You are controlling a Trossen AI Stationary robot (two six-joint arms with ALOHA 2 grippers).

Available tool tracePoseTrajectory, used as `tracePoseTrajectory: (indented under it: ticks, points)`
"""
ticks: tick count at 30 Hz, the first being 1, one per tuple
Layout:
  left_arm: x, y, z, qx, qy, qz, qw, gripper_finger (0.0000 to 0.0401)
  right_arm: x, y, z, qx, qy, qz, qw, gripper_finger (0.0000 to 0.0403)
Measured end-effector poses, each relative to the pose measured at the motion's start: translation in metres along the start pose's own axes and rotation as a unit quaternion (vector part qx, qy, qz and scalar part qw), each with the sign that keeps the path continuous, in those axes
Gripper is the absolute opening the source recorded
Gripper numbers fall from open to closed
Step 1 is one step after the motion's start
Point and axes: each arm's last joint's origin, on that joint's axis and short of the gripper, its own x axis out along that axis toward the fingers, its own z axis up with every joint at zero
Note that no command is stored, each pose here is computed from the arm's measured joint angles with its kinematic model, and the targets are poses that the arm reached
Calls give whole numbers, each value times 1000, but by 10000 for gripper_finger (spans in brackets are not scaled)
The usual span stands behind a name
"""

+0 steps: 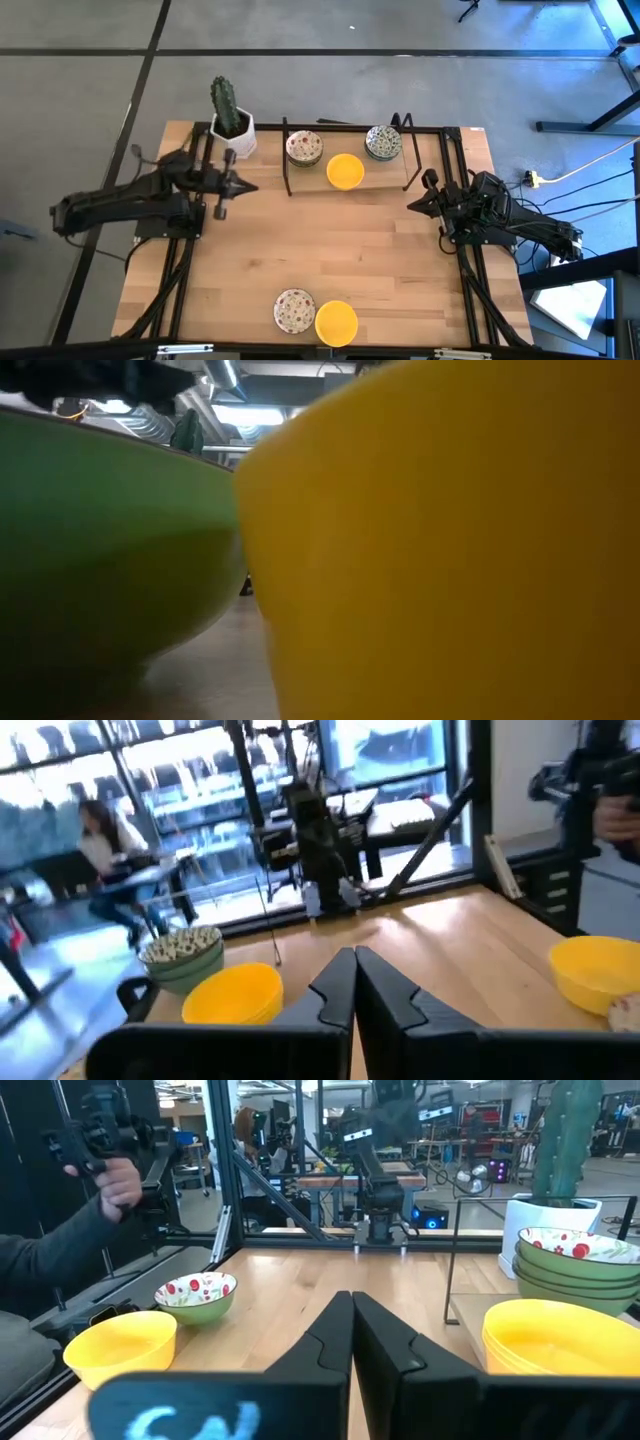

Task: Pick & Place Mini bowls
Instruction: Stack the yellow bowl on the yellow bowl on the shelf

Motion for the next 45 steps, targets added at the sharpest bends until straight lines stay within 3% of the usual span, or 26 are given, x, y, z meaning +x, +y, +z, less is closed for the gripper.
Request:
tracePoseTrajectory:
  ticks: [8, 13, 16, 28, 34, 45]
  points:
    - [-22, -16, -35, 14, -70, -25, 997, 3, 0, -2, 0, -3, -1, -30, 1000, 12]
    - [-22, -22, -68, 12, -69, -21, 997, 1, 0, -2, 0, -2, 0, -39, 999, 12]
    - [-23, -23, -70, 26, -114, -12, 993, 3, 0, -2, 0, -2, 0, -39, 999, 12]
    - [-23, -29, -66, 53, -130, -34, 989, 1, 0, -2, -3, -10, 11, -40, 999, 12]
    - [-31, -29, -51, 99, -210, -17, 973, 3, 0, -2, -2, -12, 10, -37, 999, 12]
    - [-26, -31, -64, 59, -143, -36, 987, 7, 1, 0, 1, -2, -8, -23, 1000, 12]
